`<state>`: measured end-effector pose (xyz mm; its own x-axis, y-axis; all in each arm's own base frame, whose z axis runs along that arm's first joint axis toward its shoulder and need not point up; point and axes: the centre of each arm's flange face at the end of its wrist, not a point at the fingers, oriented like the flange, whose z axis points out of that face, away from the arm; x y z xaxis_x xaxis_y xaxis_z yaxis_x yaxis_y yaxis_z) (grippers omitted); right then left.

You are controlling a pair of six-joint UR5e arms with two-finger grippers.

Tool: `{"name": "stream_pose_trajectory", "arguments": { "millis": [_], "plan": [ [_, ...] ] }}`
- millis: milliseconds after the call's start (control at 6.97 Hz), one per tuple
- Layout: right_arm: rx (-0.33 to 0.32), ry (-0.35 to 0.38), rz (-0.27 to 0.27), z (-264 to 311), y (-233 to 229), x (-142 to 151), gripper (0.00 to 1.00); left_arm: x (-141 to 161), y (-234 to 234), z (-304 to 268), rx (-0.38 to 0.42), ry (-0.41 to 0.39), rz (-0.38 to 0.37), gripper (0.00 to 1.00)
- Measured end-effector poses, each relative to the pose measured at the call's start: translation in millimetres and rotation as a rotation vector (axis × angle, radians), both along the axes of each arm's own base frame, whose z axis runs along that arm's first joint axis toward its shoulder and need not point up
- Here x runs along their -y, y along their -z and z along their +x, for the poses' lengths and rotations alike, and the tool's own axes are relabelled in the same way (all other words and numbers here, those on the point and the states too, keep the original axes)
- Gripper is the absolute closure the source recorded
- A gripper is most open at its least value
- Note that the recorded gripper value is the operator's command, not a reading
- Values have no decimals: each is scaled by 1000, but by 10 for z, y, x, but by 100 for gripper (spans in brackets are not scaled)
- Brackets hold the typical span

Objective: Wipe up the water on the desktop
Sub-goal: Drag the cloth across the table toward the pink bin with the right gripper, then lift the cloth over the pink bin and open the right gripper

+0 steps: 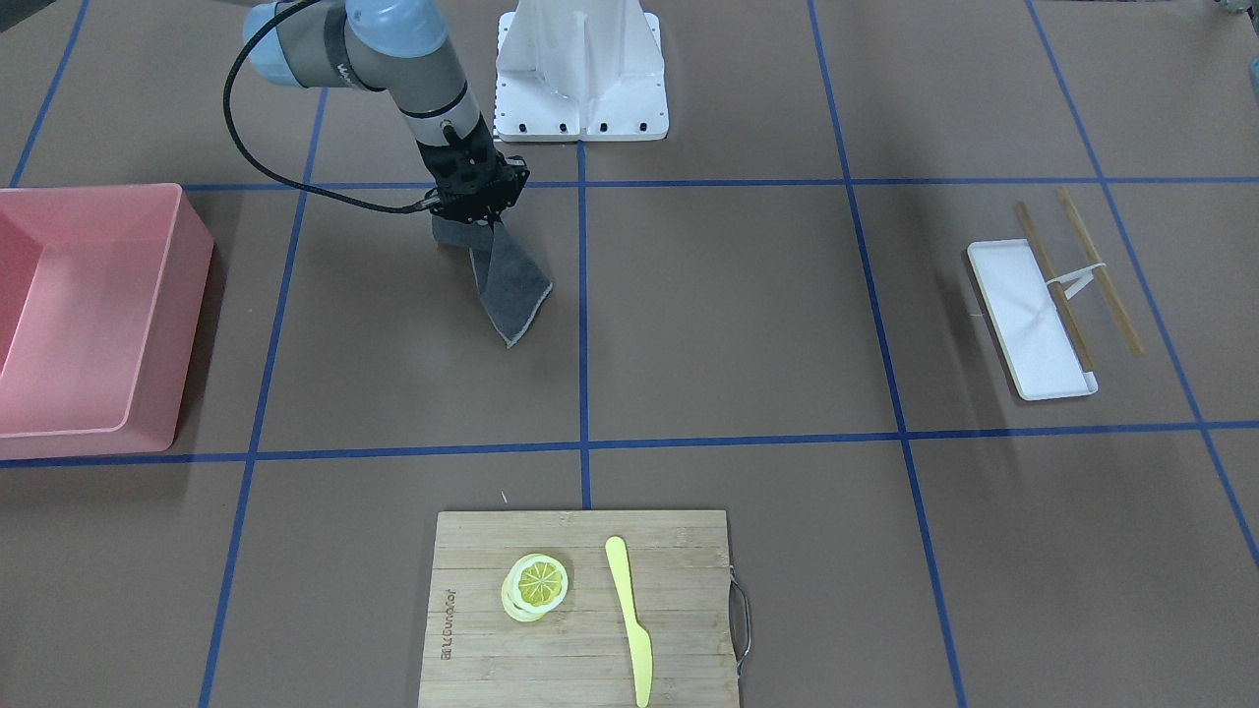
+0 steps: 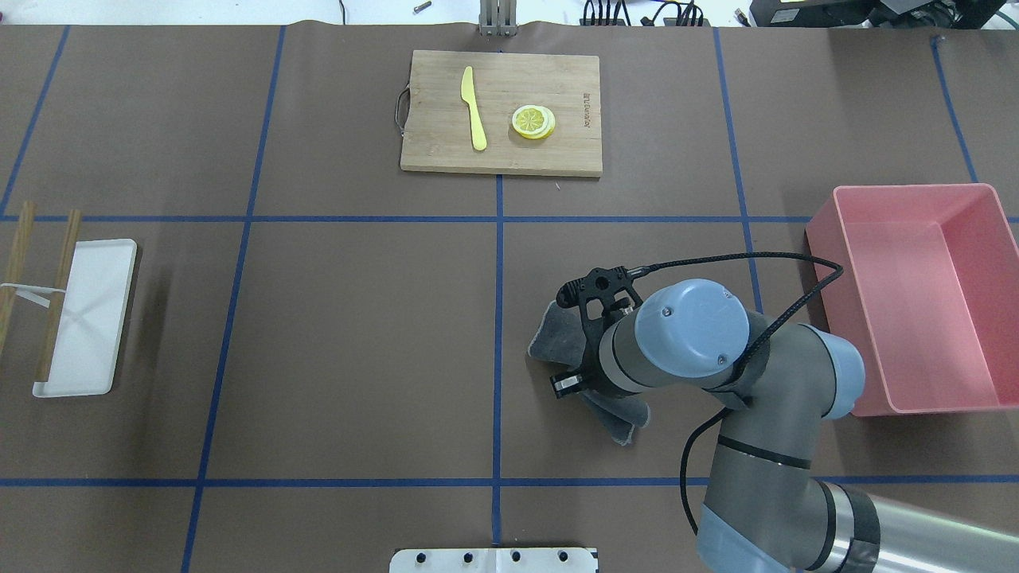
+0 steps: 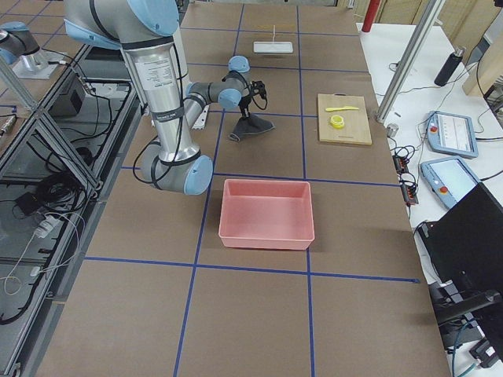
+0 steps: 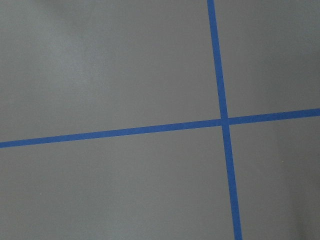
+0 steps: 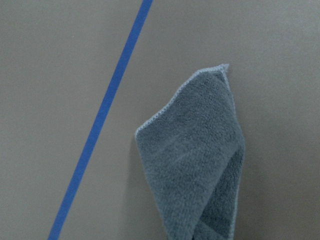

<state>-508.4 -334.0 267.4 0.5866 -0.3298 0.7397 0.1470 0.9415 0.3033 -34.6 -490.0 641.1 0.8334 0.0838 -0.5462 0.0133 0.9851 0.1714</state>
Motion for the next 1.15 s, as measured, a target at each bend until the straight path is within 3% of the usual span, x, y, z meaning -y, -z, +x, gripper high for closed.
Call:
{"name": "stream_pose_trajectory", "arguments": {
  "millis": [717,1148],
  "plan": [
    [-224,-39,29,587,-595,1039,100,76,70,7,-1,0,13,1],
    [-287,-32,59,1097,-947,1486,100,81,63,13,-1,0,11,1]
  ]
}}
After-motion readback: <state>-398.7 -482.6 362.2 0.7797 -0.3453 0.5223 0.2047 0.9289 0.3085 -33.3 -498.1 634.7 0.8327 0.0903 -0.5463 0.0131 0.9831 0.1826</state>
